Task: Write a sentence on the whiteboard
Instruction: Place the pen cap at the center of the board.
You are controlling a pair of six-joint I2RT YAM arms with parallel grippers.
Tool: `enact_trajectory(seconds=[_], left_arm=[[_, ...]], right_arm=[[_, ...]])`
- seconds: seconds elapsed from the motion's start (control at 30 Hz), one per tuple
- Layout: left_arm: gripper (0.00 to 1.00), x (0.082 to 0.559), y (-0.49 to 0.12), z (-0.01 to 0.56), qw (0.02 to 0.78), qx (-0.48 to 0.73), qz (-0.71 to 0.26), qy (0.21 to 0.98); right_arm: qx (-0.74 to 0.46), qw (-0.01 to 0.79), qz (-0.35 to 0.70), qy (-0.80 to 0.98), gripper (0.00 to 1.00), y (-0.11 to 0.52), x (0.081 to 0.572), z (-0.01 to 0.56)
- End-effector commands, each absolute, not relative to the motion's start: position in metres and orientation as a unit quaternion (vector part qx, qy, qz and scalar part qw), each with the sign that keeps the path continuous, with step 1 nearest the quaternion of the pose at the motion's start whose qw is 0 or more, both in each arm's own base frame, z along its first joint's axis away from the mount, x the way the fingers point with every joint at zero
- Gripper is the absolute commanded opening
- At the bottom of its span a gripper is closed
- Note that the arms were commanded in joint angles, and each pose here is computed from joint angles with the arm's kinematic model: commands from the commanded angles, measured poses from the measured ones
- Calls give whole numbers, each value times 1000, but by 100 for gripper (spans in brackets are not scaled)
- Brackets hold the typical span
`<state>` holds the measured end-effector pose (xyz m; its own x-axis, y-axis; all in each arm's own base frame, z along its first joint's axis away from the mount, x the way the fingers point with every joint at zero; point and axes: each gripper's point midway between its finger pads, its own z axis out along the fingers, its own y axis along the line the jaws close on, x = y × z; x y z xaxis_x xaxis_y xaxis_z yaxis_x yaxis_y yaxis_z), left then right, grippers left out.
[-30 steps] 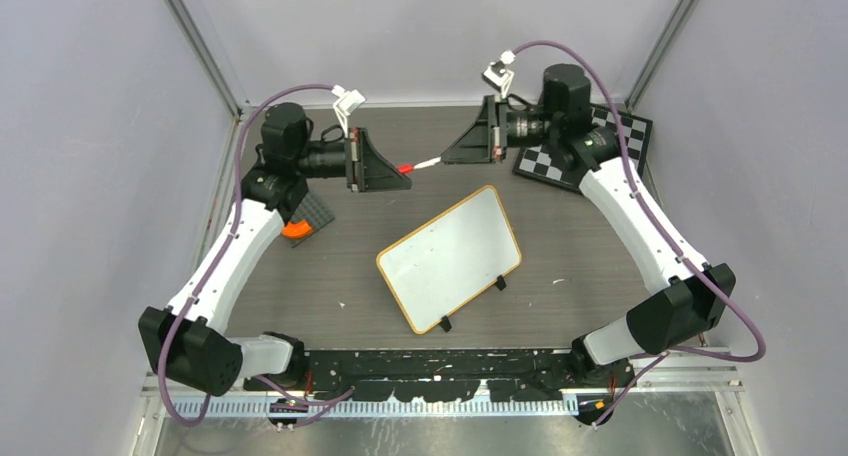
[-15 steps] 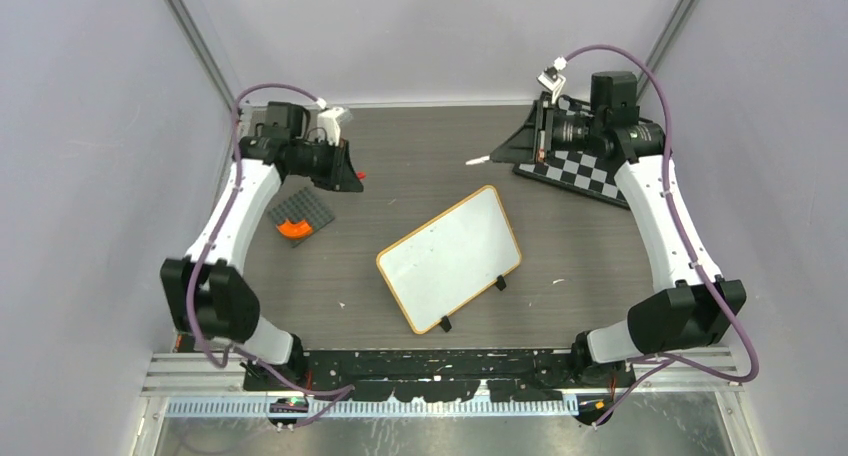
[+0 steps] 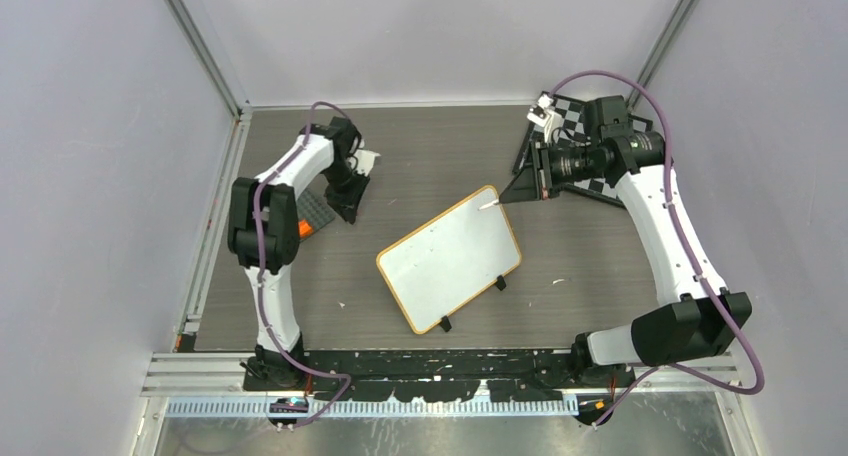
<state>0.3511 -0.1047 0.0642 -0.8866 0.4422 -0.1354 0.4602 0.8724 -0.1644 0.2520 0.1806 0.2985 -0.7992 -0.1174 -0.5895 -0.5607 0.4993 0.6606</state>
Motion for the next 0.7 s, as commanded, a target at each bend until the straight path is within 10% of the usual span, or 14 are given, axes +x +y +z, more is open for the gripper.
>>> enact_trajectory(seconds=[0.0, 0.67], left_arm=[[3, 359, -98, 65, 31, 250, -38, 967], [26, 350, -107, 45, -23, 279, -15, 960]], right_arm=[[-260, 263, 413, 832, 0, 174, 229, 293], [-334, 250, 370, 830, 0, 187, 205, 275]])
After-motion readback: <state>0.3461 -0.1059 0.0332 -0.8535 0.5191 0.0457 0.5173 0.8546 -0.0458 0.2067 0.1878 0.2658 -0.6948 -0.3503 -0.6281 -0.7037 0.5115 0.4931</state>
